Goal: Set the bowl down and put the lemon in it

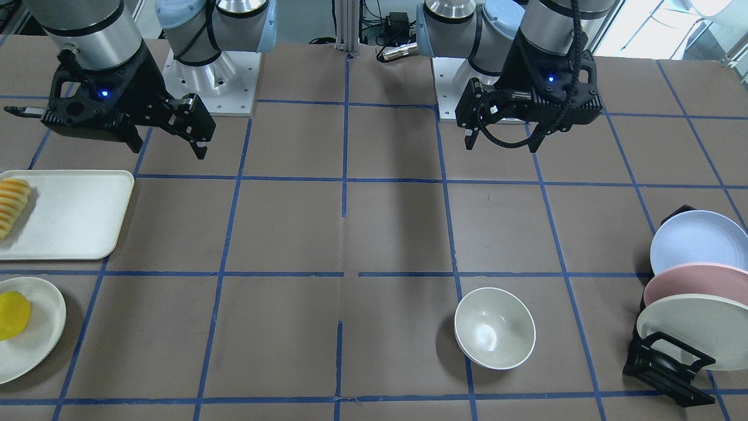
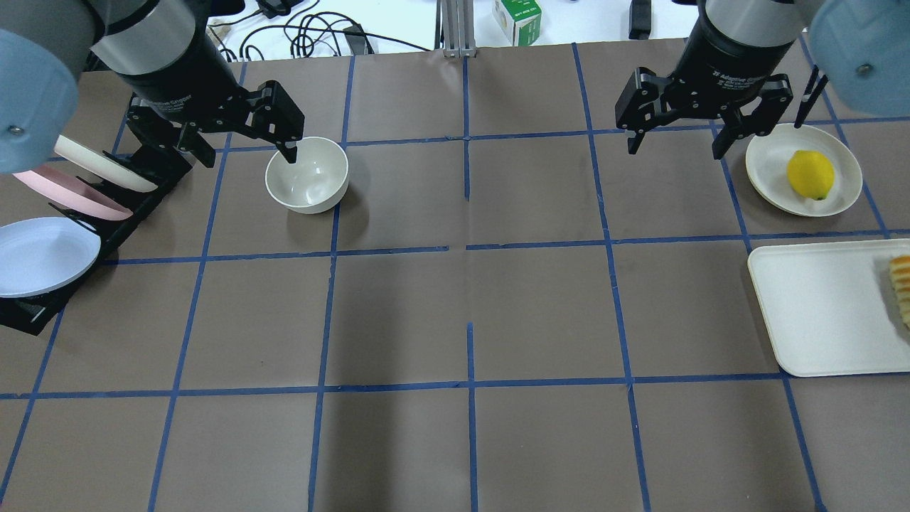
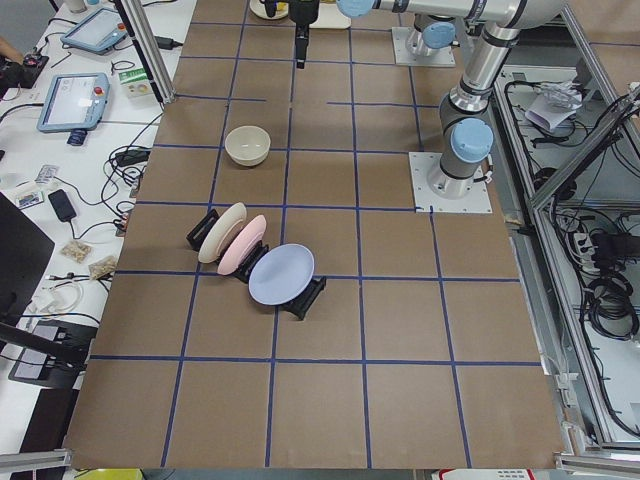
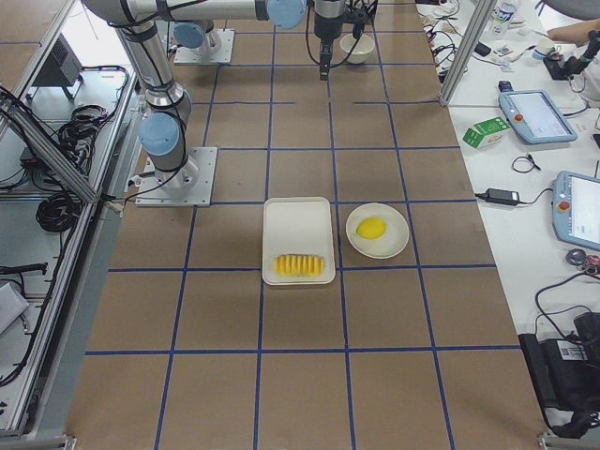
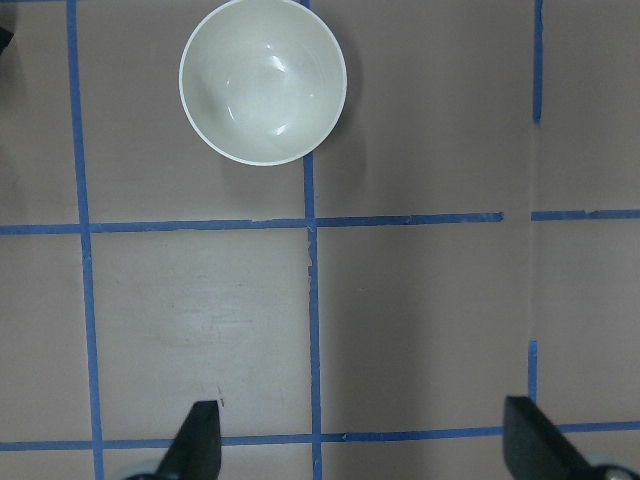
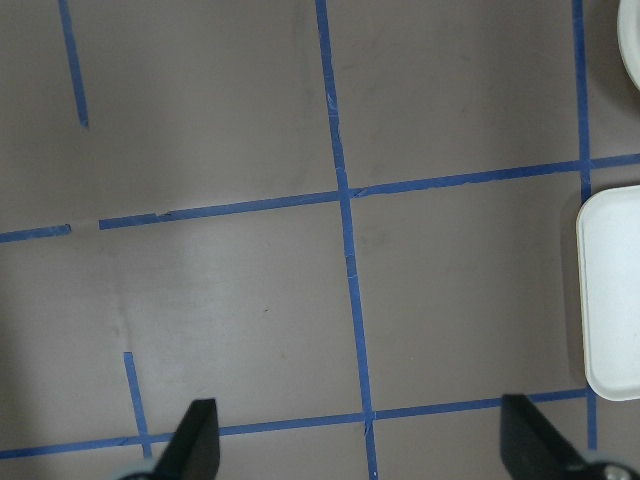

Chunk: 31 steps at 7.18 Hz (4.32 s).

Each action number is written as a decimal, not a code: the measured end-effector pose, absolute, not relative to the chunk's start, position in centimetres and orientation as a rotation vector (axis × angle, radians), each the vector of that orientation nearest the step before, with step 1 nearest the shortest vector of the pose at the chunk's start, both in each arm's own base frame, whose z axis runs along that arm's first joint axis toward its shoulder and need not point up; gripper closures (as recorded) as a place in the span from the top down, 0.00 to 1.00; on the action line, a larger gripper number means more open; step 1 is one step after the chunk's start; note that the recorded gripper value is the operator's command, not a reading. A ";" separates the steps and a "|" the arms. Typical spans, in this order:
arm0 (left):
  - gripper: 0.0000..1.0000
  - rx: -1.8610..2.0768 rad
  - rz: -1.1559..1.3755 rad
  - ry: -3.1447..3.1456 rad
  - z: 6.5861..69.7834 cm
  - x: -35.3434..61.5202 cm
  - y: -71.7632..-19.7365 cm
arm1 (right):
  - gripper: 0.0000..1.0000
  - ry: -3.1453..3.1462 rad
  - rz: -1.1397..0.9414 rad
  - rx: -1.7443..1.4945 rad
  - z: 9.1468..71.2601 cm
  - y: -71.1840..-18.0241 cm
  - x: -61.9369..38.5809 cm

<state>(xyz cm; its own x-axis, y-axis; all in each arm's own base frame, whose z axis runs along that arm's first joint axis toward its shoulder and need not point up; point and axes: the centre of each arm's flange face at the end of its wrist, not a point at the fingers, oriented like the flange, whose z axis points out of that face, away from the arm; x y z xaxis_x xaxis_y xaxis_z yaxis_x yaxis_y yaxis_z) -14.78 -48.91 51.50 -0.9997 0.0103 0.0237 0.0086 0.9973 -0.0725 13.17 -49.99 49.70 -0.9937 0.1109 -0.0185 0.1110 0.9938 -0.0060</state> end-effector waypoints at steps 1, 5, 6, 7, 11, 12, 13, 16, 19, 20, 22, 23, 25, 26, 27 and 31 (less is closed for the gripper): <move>1.00 -0.014 0.113 -3.116 51.5 -14.8 -48.9 | 1.00 3.119 -0.012 0.176 49.8 -50.0 13.1; 1.00 -0.014 0.116 -3.116 51.6 -14.7 -48.8 | 1.00 3.120 0.000 0.190 49.4 -50.0 12.7; 1.00 -0.030 0.117 -3.116 51.6 -14.8 -48.8 | 1.00 3.123 0.010 0.203 49.1 -50.2 12.2; 1.00 -0.059 0.114 -3.116 51.3 -14.6 -48.9 | 1.00 3.127 0.015 0.221 48.9 -50.4 11.5; 1.00 0.054 0.033 -3.118 43.6 -7.0 -55.5 | 1.00 3.162 0.071 0.172 45.6 -54.2 -0.8; 1.00 0.068 0.005 -3.117 40.1 -5.4 -58.0 | 1.00 3.171 0.053 0.082 44.4 -55.4 -5.0; 1.00 0.078 -0.040 -3.114 35.9 -4.4 -60.2 | 1.00 3.175 0.036 -0.009 42.9 -56.4 -9.0; 1.00 0.063 0.042 -3.123 25.1 -3.3 -65.2 | 1.00 3.176 -0.022 -0.256 37.2 -59.5 -17.3; 0.56 0.061 0.073 -3.121 20.7 -3.1 -66.4 | 1.00 3.169 -0.053 -0.457 32.4 -61.7 -20.2; 0.27 0.060 0.069 -3.119 20.3 -3.1 -66.5 | 1.00 3.163 -0.054 -0.485 30.8 -62.3 -20.6; 0.00 0.052 0.063 -3.117 19.9 -3.1 -66.5 | 1.00 3.154 -0.044 -0.501 28.0 -63.2 -21.1; 0.00 0.050 0.063 -3.117 19.9 -3.1 -66.5 | 1.00 3.155 -0.048 -0.502 26.9 -63.6 -21.4; 0.00 0.049 0.079 -3.117 20.7 -3.1 -66.5 | 1.00 3.163 -0.050 -0.476 24.8 -64.0 -22.6; 0.00 0.050 0.087 -3.117 21.3 -3.0 -66.4 | 1.00 3.165 -0.045 -0.454 24.2 -64.1 -23.2; 0.00 0.043 0.097 -3.118 21.9 -3.4 -66.2 | 1.00 3.163 -0.038 -0.439 23.5 -64.4 -23.6; 0.00 0.010 0.144 -3.063 25.0 -6.5 -65.2 | 0.83 3.157 -0.007 -0.369 21.7 -64.8 -24.0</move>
